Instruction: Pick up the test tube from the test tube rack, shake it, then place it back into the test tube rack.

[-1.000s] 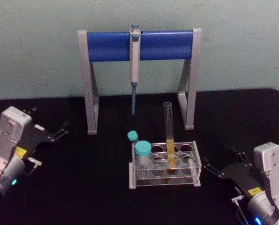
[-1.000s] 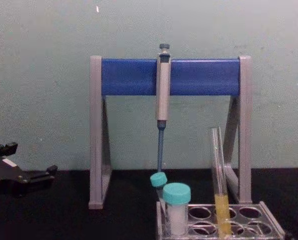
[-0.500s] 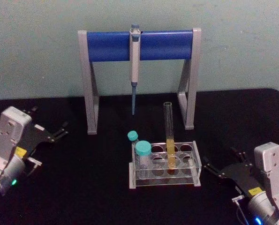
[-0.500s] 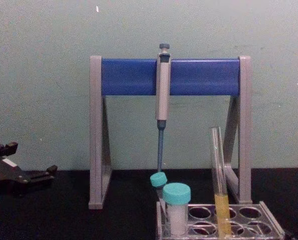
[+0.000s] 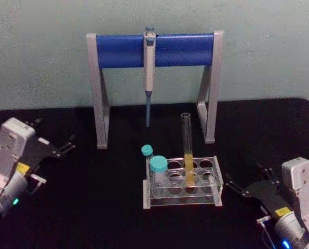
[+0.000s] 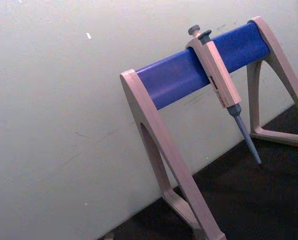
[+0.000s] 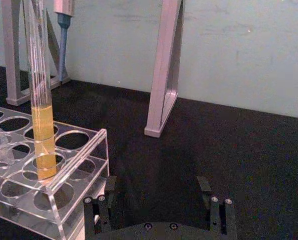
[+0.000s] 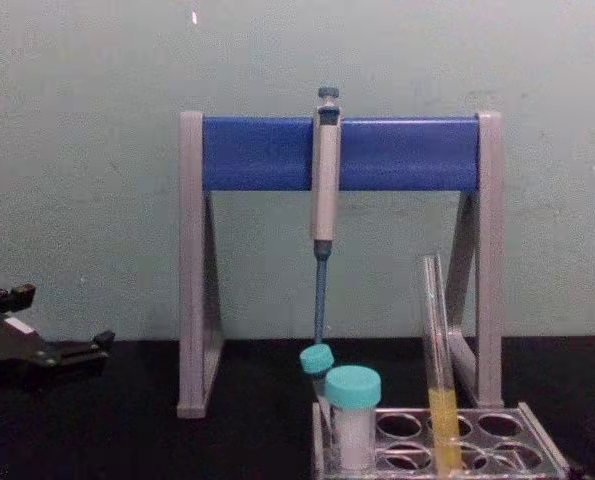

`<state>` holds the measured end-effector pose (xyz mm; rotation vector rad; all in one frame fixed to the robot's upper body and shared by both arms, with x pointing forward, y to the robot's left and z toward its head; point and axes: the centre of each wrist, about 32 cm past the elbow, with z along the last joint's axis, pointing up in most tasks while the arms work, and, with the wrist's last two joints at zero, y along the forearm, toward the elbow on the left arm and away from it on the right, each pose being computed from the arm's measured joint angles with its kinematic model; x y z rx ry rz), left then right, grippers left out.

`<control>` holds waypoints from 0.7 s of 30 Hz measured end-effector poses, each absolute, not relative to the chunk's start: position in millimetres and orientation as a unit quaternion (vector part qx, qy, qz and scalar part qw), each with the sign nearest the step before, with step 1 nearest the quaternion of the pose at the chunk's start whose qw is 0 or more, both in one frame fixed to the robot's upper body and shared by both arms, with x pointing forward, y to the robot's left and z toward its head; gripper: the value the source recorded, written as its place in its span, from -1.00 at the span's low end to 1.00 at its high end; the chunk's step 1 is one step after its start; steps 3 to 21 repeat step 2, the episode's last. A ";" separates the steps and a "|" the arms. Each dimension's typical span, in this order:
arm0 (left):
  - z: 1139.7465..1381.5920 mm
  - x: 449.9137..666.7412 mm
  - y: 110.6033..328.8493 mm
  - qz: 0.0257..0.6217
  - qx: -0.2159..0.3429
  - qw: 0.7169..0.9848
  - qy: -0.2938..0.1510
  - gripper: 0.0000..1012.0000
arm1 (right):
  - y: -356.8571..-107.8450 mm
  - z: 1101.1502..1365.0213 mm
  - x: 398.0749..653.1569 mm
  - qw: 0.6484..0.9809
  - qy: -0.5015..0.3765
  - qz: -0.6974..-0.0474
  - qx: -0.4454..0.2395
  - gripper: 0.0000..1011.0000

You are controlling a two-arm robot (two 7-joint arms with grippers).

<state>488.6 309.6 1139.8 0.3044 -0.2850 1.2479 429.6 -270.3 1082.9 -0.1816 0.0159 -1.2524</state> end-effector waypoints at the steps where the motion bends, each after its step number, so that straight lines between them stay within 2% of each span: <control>1: 1139.8 488.6 309.7 0.580 0.142 0.791 -0.132 1.00 | -270.3 1082.8 429.6 0.806 0.007 -0.585 -0.085 0.98; 21: 1139.8 488.6 309.7 0.580 0.141 0.791 -0.132 1.00 | -270.3 1082.8 429.6 0.806 0.007 -0.585 -0.085 0.98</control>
